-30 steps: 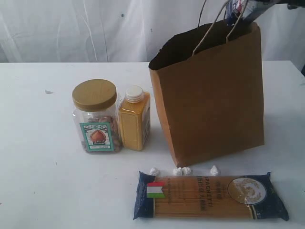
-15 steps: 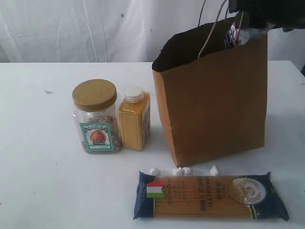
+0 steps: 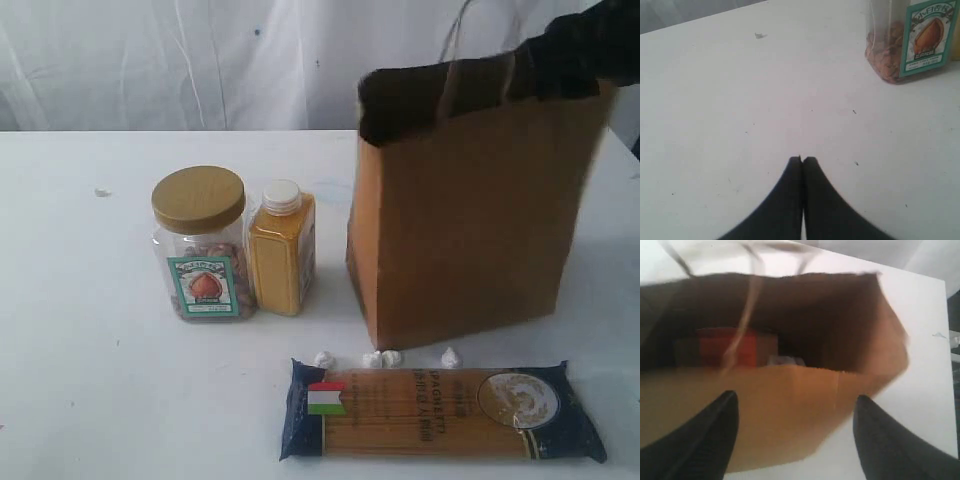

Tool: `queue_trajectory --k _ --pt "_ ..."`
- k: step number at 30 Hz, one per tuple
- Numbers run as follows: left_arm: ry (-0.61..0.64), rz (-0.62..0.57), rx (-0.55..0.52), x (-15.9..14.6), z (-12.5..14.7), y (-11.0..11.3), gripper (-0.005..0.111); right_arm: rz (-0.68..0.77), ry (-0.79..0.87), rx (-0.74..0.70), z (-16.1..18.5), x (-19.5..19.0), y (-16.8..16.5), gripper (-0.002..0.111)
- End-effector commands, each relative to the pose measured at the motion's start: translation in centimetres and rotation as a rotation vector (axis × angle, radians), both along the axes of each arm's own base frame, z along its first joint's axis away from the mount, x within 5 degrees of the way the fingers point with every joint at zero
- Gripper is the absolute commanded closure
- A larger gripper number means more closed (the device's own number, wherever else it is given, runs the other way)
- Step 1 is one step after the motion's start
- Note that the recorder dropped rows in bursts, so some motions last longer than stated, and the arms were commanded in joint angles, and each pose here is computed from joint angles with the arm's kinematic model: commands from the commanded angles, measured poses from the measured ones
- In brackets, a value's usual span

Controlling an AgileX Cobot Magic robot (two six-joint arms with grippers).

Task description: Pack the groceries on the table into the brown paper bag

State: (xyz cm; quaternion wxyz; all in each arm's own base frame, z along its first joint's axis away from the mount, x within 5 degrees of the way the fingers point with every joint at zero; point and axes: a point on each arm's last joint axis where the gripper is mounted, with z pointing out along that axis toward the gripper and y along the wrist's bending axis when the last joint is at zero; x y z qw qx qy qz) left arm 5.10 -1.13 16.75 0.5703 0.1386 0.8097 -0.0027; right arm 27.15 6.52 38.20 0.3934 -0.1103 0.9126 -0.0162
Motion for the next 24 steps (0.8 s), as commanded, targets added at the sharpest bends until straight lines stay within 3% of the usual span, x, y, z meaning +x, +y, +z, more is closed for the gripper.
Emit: queue_trajectory --k 1,12,19,24 --pt "-0.003 0.002 -0.016 0.0 0.0 0.0 0.107 -0.015 -0.003 -0.025 0.4 -0.3 -0.5 0.046" --pt "-0.003 0.002 -0.016 0.0 0.0 0.0 0.107 -0.014 -0.006 -0.008 0.7 -0.7 -0.5 0.047" --pt "-0.003 0.002 -0.016 0.0 0.0 0.0 0.107 -0.015 -0.094 0.020 3.1 -3.1 -1.2 0.048" --pt "-0.003 0.002 -0.016 0.0 0.0 0.0 0.107 -0.042 -0.135 -0.073 4.5 -5.2 -2.6 0.058"
